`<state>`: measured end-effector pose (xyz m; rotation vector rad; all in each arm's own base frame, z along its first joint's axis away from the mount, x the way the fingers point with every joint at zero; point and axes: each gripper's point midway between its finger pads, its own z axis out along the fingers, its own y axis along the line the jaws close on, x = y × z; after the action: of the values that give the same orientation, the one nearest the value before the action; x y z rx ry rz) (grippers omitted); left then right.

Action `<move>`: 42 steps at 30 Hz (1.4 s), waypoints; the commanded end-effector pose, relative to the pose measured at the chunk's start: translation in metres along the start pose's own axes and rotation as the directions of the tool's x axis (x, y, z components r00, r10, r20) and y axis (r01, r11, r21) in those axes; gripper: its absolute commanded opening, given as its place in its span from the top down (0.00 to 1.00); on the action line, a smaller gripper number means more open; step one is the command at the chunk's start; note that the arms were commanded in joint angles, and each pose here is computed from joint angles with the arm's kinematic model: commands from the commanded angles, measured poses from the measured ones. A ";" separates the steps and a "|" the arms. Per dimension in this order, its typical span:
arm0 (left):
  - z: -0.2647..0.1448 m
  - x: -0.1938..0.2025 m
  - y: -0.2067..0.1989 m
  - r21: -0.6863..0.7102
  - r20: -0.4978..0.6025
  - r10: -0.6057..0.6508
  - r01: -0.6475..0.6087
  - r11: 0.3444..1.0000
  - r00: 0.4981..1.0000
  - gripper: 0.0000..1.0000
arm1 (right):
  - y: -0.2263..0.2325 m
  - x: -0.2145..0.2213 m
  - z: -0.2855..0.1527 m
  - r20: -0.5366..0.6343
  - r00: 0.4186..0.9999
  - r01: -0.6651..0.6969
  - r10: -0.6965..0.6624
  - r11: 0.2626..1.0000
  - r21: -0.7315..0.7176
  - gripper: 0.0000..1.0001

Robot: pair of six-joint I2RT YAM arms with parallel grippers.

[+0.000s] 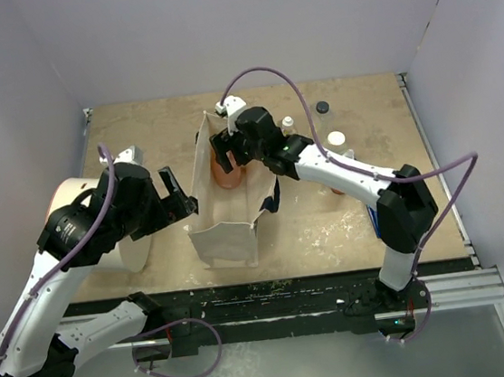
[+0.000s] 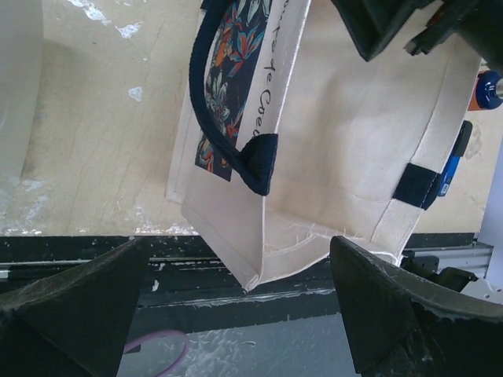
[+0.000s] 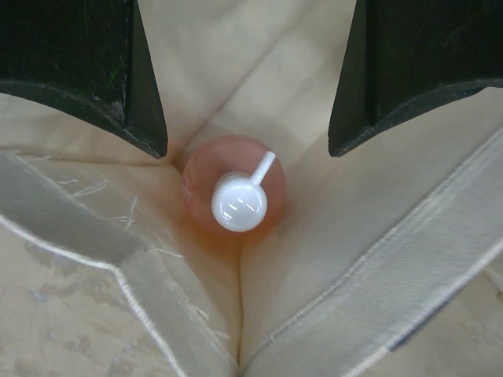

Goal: Take the personal care products out of the canvas bag

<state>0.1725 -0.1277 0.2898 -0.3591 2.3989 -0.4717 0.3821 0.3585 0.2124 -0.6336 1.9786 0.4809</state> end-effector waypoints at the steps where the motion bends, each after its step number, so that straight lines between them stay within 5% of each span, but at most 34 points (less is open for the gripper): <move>1: -0.007 -0.013 -0.004 0.014 0.052 -0.023 0.022 1.000 0.998 0.01 | -0.008 -0.028 0.001 0.065 0.997 -0.031 0.027 0.998 0.059 0.16; 14: -0.012 -0.037 -0.007 -0.036 0.100 0.109 -0.106 0.994 0.989 0.01 | -0.007 -0.005 0.052 0.018 0.998 -0.055 0.054 0.996 0.069 0.44; 19: -0.010 -0.045 -0.010 -0.053 0.109 0.173 -0.168 0.984 0.979 0.01 | -0.009 0.009 0.060 -0.001 0.999 -0.037 0.037 0.996 0.081 0.46; 23: -0.008 -0.049 -0.012 -0.060 0.114 0.211 -0.205 0.977 0.971 0.01 | -0.010 0.011 0.063 0.008 1.000 -0.017 0.016 0.997 0.076 0.64; 35: -0.006 -0.052 -0.012 -0.072 0.117 0.246 -0.239 0.968 0.962 0.01 | -0.011 0.017 0.069 -0.003 0.999 0.047 -0.047 0.996 0.073 0.63; 42: -0.006 -0.052 -0.013 -0.068 0.116 0.236 -0.230 0.971 0.965 0.01 | -0.006 0.001 0.061 0.032 0.996 0.078 -0.079 0.996 0.039 0.98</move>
<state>0.2035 -0.1199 0.3129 -0.1146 2.3558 -0.2545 0.4222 0.3777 0.1543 -0.6573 2.0173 0.3577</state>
